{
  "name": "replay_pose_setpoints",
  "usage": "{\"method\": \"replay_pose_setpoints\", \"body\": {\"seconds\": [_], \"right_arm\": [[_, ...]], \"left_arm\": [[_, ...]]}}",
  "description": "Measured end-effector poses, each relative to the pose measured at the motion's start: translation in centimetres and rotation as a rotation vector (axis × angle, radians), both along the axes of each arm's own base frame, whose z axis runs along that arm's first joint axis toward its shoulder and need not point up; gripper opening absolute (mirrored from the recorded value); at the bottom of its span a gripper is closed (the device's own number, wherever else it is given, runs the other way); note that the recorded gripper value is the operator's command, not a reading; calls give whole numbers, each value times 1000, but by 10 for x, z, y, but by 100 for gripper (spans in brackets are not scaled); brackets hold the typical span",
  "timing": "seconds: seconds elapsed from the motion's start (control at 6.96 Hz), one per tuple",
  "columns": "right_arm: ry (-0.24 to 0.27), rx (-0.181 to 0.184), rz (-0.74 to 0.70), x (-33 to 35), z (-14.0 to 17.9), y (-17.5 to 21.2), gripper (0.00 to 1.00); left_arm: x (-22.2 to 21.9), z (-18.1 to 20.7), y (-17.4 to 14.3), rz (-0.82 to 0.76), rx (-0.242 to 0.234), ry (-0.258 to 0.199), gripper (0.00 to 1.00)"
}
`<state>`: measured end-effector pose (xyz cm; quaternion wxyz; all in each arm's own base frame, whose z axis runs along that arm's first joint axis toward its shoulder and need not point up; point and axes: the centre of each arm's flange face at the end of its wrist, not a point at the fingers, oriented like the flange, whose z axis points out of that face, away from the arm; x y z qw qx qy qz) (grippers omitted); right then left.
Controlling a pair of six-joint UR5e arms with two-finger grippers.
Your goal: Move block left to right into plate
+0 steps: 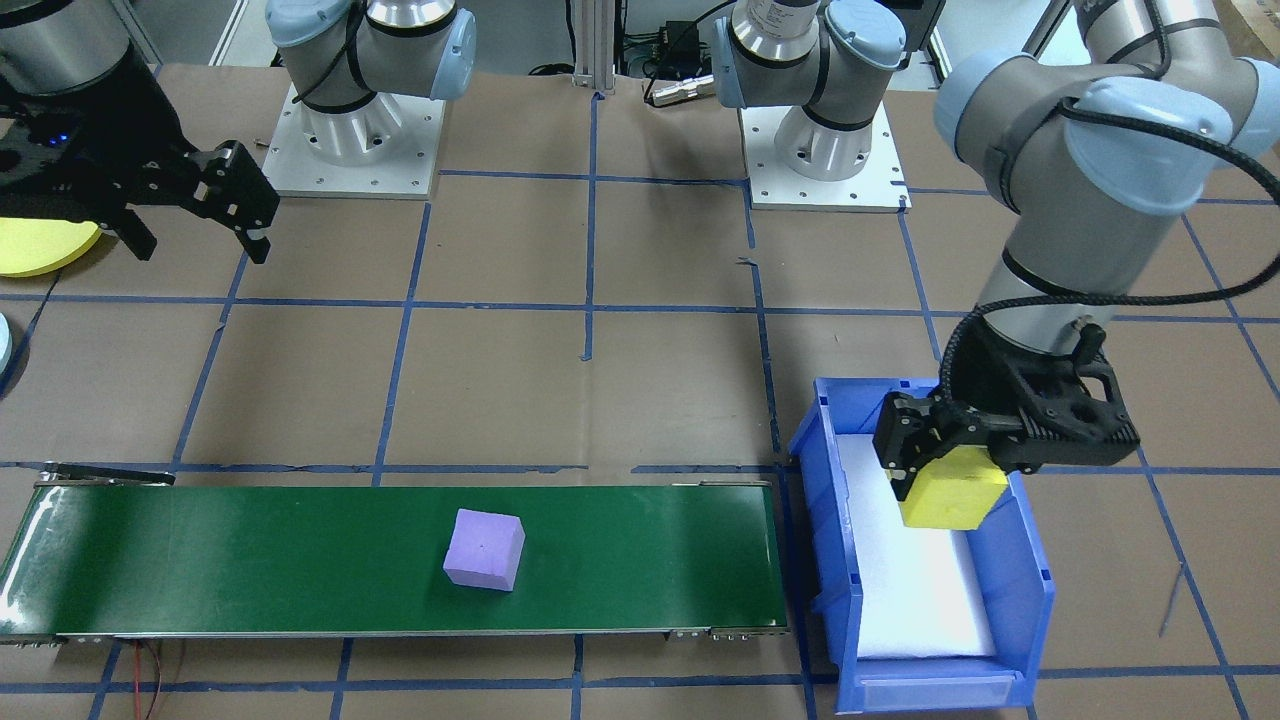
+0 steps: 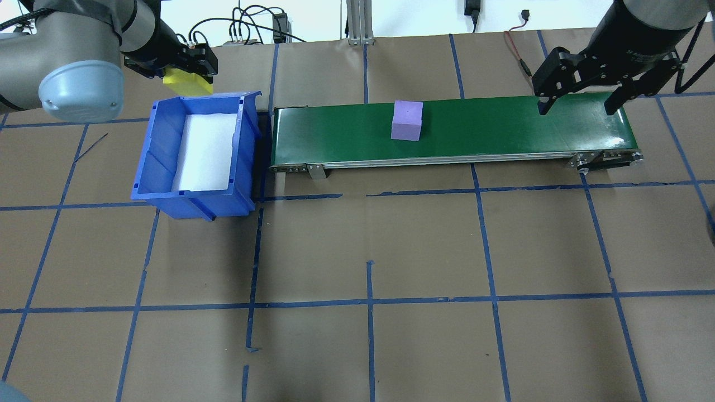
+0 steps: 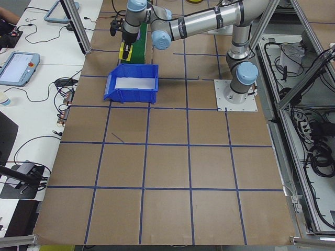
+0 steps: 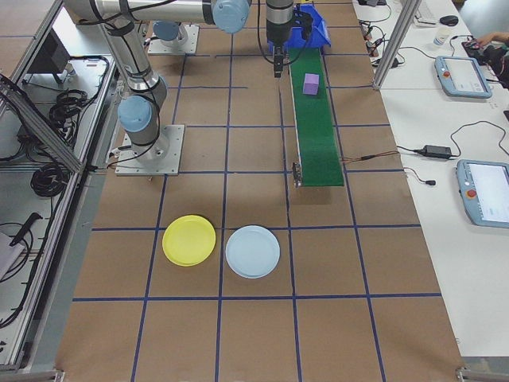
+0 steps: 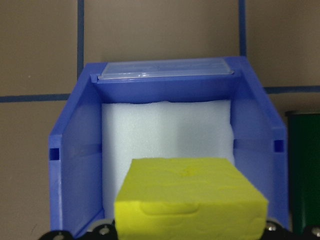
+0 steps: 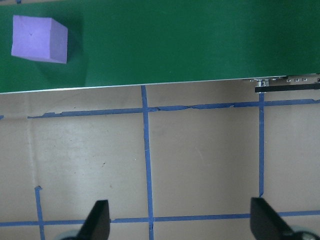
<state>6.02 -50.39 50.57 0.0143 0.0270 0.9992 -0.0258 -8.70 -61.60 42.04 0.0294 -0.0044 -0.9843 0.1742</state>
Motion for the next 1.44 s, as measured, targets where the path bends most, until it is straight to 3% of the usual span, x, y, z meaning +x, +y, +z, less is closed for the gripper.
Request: {"method": "replay_pose_setpoints", "body": {"seconds": [0.14,0.43,0.72,0.86,1.01,1.15,1.44], "right_arm": [[-4,11,-35,-23,-13,-20,100],[-29,26,-59,-63,-73,-82,100],[-54,-36,-46,-85,-127,-130,100],[-87,-49,-48,-91,-150,-145,100],[-110,-76,-49,-94,-167,-158,100],[-146,-112,-46,-94,-178,-171,100],[-240,-146,-45,-86,-185,-179,100]], "left_arm": [[-25,-2,3,24,7,29,31],[-62,-41,-7,51,59,61,31],[-98,-108,-26,58,107,77,33],[-116,-130,-27,73,131,88,41],[-133,-143,-24,86,151,96,64],[-144,-155,-23,89,163,99,100],[-151,-161,-26,81,151,100,100]]}}
